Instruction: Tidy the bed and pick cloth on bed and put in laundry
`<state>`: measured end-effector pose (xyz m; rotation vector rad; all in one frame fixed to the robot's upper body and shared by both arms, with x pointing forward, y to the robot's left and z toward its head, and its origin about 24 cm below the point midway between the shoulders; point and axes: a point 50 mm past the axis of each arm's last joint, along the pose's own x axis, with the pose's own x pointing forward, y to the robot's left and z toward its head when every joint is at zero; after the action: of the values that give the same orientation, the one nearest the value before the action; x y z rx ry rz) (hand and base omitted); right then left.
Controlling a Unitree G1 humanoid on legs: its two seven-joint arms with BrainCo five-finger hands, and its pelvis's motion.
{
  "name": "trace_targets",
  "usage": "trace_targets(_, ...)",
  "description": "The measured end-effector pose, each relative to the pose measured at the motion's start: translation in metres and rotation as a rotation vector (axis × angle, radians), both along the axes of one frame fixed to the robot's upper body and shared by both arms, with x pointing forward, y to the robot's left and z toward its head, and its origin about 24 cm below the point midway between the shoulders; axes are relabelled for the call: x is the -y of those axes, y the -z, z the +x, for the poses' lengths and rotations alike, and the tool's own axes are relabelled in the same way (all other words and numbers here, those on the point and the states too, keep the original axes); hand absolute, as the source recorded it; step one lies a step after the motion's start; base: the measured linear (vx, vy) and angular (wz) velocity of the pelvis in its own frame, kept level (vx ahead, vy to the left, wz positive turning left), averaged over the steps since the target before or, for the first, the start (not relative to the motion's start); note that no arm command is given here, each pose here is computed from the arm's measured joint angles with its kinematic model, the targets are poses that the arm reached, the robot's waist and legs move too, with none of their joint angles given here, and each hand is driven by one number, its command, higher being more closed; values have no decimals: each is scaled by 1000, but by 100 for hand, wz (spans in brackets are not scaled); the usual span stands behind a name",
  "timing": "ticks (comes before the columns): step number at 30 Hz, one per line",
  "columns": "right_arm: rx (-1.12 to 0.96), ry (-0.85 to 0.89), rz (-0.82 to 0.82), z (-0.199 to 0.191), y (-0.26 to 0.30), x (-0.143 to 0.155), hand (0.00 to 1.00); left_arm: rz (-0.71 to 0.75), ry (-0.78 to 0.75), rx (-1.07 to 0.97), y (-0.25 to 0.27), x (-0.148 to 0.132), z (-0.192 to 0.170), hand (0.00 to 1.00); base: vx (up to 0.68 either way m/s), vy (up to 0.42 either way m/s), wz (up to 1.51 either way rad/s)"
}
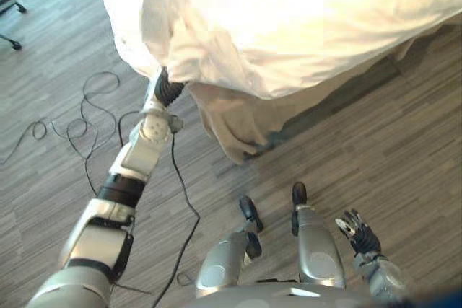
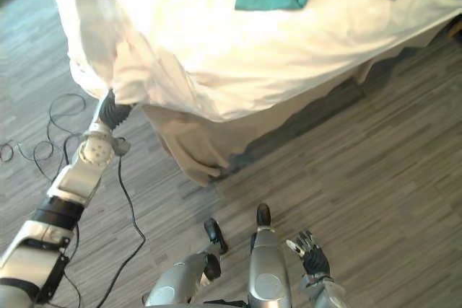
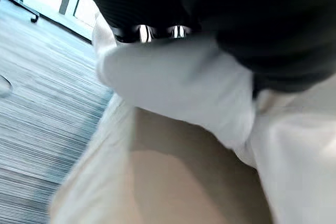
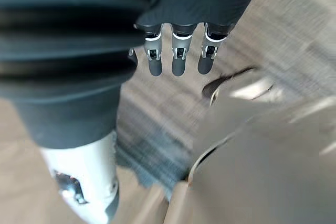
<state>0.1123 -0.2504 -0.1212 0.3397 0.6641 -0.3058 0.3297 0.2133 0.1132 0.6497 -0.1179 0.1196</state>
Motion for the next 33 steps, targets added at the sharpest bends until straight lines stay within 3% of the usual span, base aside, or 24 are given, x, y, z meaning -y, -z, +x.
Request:
trace_targets(13, -172, 52, 50, -40, 25, -20, 0, -177, -2, -297, 93, 3, -67, 0, 145, -45, 14)
trace_targets(20, -234, 85, 79, -61, 33, -27, 0, -182, -129, -535, 159, 9, -93, 0, 138, 3, 0)
trace_targets(23, -242, 138, 94, -69, 35, -27, 0, -176, -283, -801, 216, 6, -142, 0, 128, 26, -5)
trace_targets(25, -263, 134, 138, -75, 39, -41, 0, -216, -522, -1134, 263, -11, -229, 0, 176, 16, 6)
trace_targets(28, -285, 163, 164, -83, 42, -44, 0, -273, -728, -1384, 279, -12, -313, 0, 124, 7, 25)
trace_targets(33, -292, 138, 174, -78, 43, -47, 0, -412, -894, -1497, 282, -4, -360, 0, 13, -57, 23)
